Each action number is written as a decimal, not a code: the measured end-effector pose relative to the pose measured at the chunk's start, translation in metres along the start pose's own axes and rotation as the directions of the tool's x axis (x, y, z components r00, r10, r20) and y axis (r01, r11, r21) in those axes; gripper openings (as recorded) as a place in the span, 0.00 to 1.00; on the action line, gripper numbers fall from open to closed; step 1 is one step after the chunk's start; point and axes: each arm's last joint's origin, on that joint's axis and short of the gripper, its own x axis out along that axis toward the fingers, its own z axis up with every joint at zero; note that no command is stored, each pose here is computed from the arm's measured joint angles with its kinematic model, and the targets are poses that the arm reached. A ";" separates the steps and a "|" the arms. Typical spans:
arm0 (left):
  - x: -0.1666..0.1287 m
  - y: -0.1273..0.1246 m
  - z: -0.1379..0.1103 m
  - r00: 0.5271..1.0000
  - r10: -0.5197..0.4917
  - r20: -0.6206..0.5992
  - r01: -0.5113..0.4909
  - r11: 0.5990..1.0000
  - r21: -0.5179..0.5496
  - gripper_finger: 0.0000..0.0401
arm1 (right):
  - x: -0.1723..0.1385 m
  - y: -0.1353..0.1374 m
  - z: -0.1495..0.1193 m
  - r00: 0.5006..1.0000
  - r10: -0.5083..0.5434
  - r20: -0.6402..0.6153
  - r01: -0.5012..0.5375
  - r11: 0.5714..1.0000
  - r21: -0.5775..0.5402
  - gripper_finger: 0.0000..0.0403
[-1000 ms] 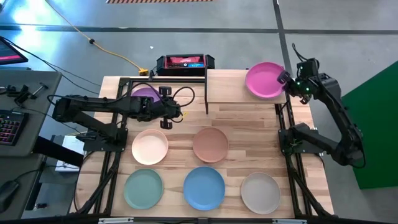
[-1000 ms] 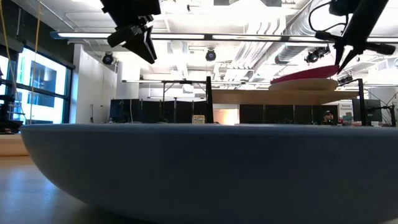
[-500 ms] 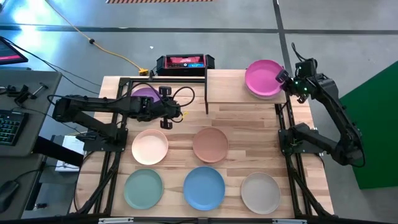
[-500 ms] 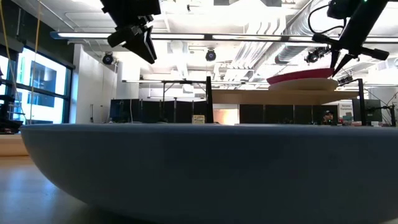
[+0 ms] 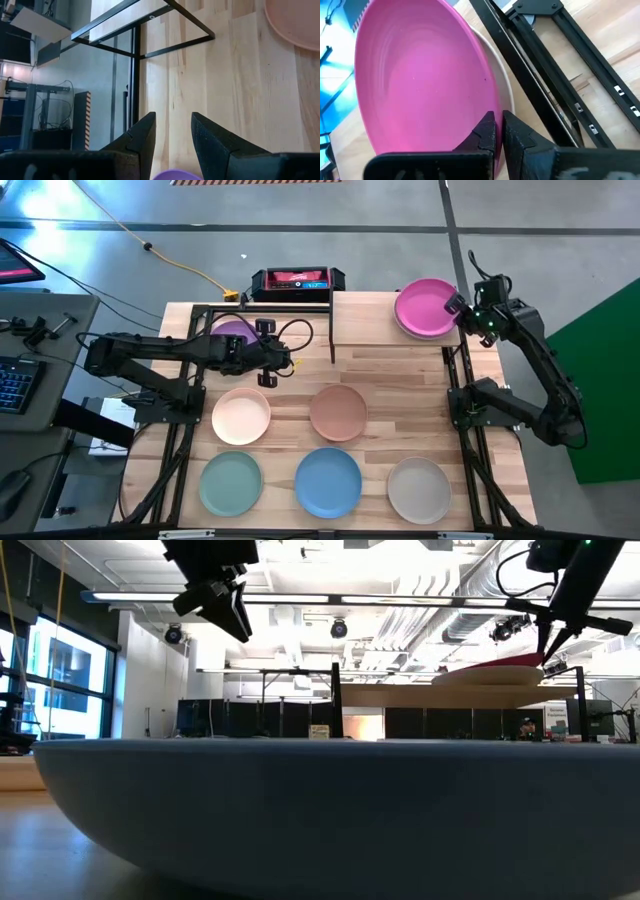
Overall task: Place and stack plates onto a shelf
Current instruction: Stack the pink plate on top of the white plate on the shelf, then stack the violet plate on top of the pink plate on the shelf
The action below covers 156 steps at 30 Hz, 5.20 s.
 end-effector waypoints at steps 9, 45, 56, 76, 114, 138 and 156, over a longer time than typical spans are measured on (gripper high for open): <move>0.000 0.000 0.000 1.000 0.000 0.000 0.000 1.000 0.000 0.29 | 0.000 0.000 0.000 1.000 0.003 -0.004 -0.003 1.000 -0.019 0.00; 0.000 0.000 0.000 1.000 0.001 0.000 -0.001 1.000 0.001 0.29 | -0.009 -0.005 -0.004 1.000 0.024 0.001 -0.024 0.999 -0.029 0.19; 0.002 0.003 -0.003 1.000 0.000 -0.024 0.000 1.000 -0.007 0.29 | -0.015 -0.005 -0.005 0.997 0.081 0.007 -0.080 0.993 -0.086 0.19; 0.025 0.030 -0.053 0.921 -0.301 -0.246 0.125 0.829 -0.545 0.29 | -0.035 0.006 -0.008 0.899 0.424 -0.104 -0.434 0.840 -0.327 0.19; 0.087 -0.003 -0.120 0.797 -0.466 -0.383 0.028 0.663 -0.748 0.29 | -0.035 0.008 -0.007 0.891 0.442 -0.104 -0.449 0.824 -0.346 0.19; 0.137 -0.029 -0.127 0.690 -0.499 -0.524 -0.004 0.721 -0.693 0.24 | -0.035 0.008 -0.007 0.891 0.441 -0.103 -0.448 0.822 -0.352 0.19; 0.114 -0.021 -0.123 0.720 -0.437 -0.538 0.012 0.784 -0.621 0.01 | -0.038 0.014 -0.003 0.862 0.503 -0.062 -0.488 0.789 -0.374 0.19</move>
